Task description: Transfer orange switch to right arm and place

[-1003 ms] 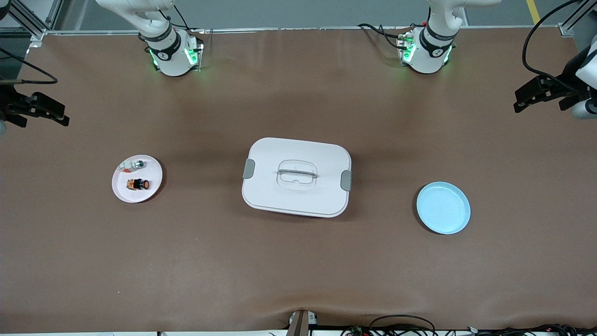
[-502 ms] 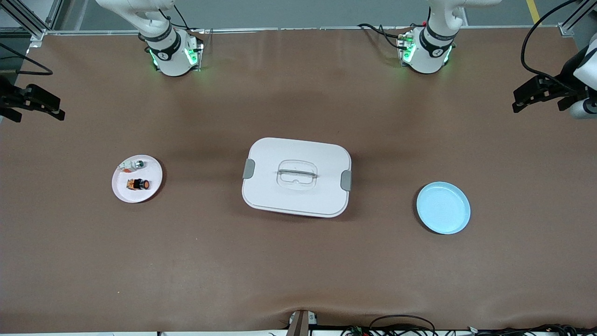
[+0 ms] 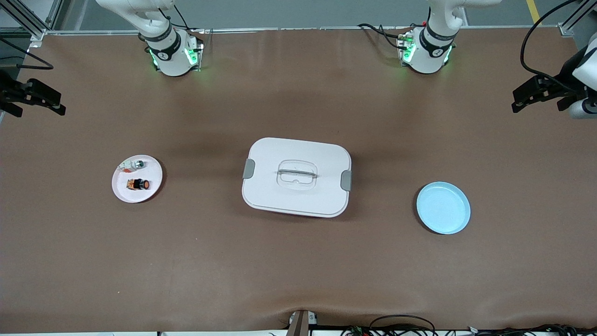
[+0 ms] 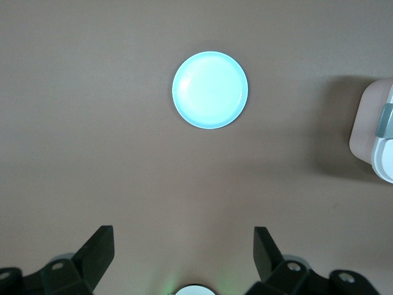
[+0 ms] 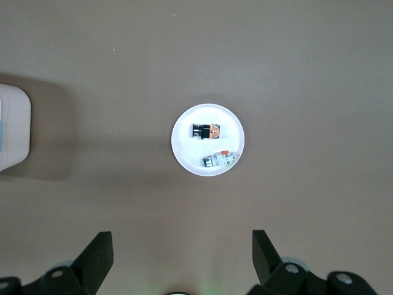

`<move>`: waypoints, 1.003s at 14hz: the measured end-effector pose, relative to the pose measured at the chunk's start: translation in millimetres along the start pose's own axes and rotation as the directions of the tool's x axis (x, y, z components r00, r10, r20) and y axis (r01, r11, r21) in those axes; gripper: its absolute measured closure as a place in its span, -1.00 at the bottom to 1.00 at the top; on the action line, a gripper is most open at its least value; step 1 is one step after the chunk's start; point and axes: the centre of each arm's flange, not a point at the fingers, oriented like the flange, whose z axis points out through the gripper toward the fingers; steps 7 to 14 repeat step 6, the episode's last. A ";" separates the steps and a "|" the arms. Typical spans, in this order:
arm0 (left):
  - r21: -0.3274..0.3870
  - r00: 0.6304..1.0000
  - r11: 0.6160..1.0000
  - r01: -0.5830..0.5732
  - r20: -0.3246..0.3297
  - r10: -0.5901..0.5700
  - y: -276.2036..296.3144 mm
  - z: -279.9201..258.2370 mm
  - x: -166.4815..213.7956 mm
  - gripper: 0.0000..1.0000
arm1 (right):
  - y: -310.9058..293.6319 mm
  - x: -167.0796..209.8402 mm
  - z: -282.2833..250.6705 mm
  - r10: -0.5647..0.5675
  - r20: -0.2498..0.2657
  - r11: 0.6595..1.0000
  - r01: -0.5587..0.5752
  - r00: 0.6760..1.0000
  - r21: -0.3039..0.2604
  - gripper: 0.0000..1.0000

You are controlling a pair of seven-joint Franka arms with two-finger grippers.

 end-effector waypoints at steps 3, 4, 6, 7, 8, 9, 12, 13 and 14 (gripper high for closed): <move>0.000 1.000 1.000 0.000 0.000 0.000 0.1 -0.2 0.0 -1.00 | -0.4 -4.9 2.3 0.008 0.009 1.000 -0.008 1.000 0.001 -1.00; 0.000 1.000 1.000 0.000 0.000 0.000 0.1 -0.2 0.0 -1.00 | -0.6 -7.0 4.2 0.009 0.013 1.000 -0.009 1.000 0.002 -1.00; 0.000 1.000 1.000 0.000 -0.001 0.000 0.1 -0.2 0.0 -1.00 | -0.8 -10.2 6.0 0.011 0.018 1.000 -0.011 1.000 0.002 -1.00; 0.000 1.000 1.000 0.000 -0.001 0.000 0.1 -0.2 0.0 -1.00 | -0.8 -10.2 6.0 0.011 0.018 1.000 -0.011 1.000 0.002 -1.00; 0.000 1.000 1.000 0.000 -0.001 0.000 0.1 -0.2 0.0 -1.00 | -0.8 -10.2 6.0 0.011 0.018 1.000 -0.011 1.000 0.002 -1.00; 0.000 1.000 1.000 0.000 -0.001 0.000 0.1 -0.2 0.0 -1.00 | -0.8 -10.2 6.0 0.011 0.018 1.000 -0.011 1.000 0.002 -1.00; 0.000 1.000 1.000 0.000 -0.001 0.000 0.1 -0.2 0.0 -1.00 | -0.8 -10.2 6.0 0.011 0.018 1.000 -0.011 1.000 0.002 -1.00; 0.000 1.000 1.000 0.000 -0.001 0.000 0.1 -0.2 0.0 -1.00 | -0.8 -10.2 6.0 0.011 0.018 1.000 -0.011 1.000 0.002 -1.00; 0.000 1.000 1.000 0.000 -0.001 0.000 0.1 -0.2 0.0 -1.00 | -0.8 -10.2 6.0 0.011 0.018 1.000 -0.011 1.000 0.002 -1.00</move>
